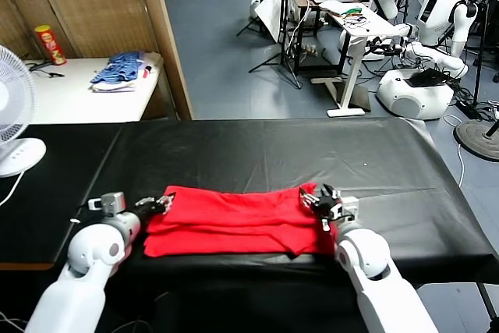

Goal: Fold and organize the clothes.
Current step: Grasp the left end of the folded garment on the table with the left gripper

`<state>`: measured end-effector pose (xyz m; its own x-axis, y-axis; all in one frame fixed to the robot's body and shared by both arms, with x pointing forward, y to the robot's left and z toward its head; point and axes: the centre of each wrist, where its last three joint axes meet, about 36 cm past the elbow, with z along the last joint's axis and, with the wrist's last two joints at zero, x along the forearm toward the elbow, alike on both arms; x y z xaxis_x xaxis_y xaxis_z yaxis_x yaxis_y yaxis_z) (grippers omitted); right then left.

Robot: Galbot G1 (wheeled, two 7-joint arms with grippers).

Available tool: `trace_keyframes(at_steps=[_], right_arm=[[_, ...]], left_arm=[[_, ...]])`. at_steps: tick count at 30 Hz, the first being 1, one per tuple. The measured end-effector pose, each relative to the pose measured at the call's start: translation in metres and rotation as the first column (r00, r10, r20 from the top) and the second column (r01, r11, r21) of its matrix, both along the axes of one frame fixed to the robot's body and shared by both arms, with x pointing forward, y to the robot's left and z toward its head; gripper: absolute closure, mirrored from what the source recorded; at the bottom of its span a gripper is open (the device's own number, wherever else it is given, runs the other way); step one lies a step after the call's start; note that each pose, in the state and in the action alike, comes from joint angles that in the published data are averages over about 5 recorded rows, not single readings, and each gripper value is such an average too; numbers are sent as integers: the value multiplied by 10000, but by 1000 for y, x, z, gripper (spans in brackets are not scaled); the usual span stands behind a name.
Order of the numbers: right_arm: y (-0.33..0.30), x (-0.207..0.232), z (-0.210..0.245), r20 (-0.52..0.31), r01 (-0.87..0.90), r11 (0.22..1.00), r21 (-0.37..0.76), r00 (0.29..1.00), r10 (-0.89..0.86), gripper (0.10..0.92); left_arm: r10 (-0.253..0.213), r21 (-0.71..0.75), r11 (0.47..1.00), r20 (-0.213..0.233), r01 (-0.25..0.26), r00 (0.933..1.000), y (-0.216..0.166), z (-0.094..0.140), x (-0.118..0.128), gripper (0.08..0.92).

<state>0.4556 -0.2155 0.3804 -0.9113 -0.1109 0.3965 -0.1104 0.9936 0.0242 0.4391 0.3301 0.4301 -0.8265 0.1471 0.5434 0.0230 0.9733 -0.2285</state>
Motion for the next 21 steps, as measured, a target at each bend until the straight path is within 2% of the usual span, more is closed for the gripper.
trace_keyframes(at_steps=[3, 6, 10, 13, 16, 21], right_arm=[[6, 1, -6, 119, 332, 9994, 3, 9994, -332, 788], [10, 1, -11, 119, 447, 9990, 79, 9989, -448, 883], [10, -1, -14, 75, 198, 9995, 230, 9998, -200, 865], [7, -5, -14, 132, -66, 9994, 338, 9999, 62, 754], [2, -12, -10, 199, -282, 9989, 384, 9994, 274, 587], [-8, -30, 2, 392, -405, 9987, 320, 9985, 392, 342]], left_arm=[[283, 520, 9982, 268, -297, 9992, -2, -7, 3, 867], [515, 1138, 9917, 715, -595, 9961, -5, -13, 4, 872], [678, 1628, 9828, 1220, -873, 9902, -6, -16, 8, 873], [638, 1701, 9815, 1445, -883, 9874, -6, -16, 10, 872], [506, 1687, 9825, 1684, -794, 9844, -5, -15, 10, 803], [333, 1698, 9834, 1817, -647, 9828, 1, -11, 7, 529]])
